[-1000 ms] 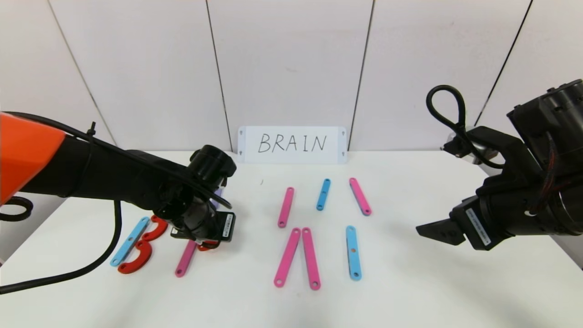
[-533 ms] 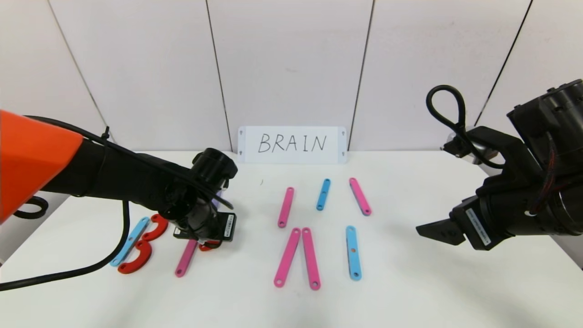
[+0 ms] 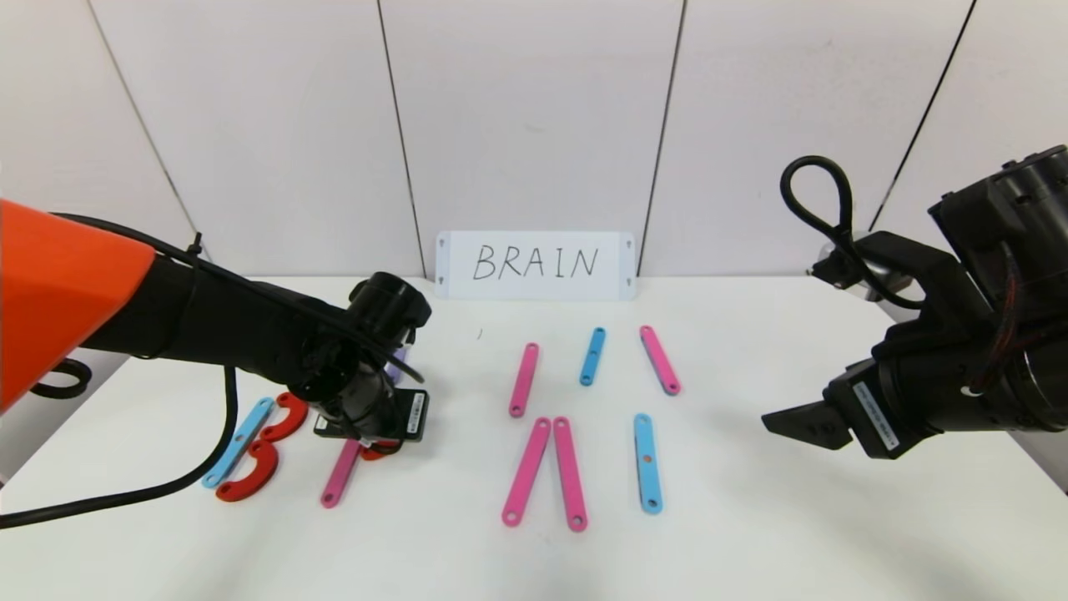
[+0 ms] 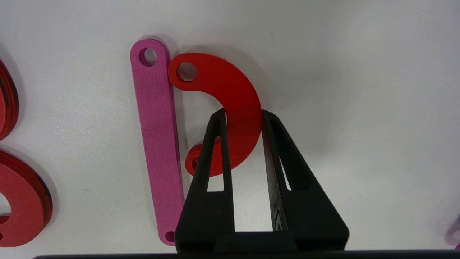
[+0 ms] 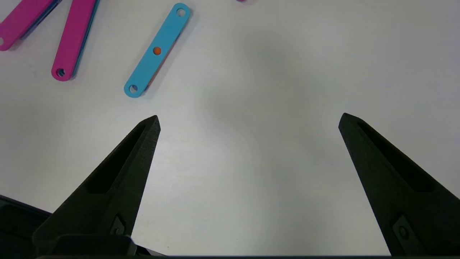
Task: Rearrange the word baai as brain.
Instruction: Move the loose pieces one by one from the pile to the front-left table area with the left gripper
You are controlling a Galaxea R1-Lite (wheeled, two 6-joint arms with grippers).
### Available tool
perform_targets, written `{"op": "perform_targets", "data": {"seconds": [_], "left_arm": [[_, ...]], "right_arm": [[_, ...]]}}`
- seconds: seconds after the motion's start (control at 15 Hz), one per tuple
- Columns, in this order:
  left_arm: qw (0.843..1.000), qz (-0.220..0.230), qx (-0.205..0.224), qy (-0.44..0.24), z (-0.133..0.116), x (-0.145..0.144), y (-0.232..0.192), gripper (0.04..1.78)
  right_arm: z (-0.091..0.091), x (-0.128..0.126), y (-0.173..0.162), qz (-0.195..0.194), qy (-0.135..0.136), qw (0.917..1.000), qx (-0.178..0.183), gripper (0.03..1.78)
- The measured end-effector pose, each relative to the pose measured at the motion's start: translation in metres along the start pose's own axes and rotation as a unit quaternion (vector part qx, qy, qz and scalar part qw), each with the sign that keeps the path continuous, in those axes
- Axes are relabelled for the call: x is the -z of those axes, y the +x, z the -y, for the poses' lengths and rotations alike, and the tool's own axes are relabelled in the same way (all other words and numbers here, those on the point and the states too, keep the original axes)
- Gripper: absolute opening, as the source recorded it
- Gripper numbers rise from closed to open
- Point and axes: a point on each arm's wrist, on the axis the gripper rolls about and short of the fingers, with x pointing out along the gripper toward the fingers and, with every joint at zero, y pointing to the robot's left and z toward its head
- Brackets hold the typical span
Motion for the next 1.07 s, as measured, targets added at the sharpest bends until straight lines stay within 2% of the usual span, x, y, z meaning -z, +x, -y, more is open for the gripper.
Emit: {"op": "perform_targets", "data": {"seconds": [1.07], "left_arm": [[1.000, -0.003, -0.003, 0.008, 0.0000, 0.0017, 0.0010, 0.30]], "right_arm": [[-0.0012, 0.0009, 0.0003, -0.001, -0.002, 1.0000, -0.002, 1.74]]}}
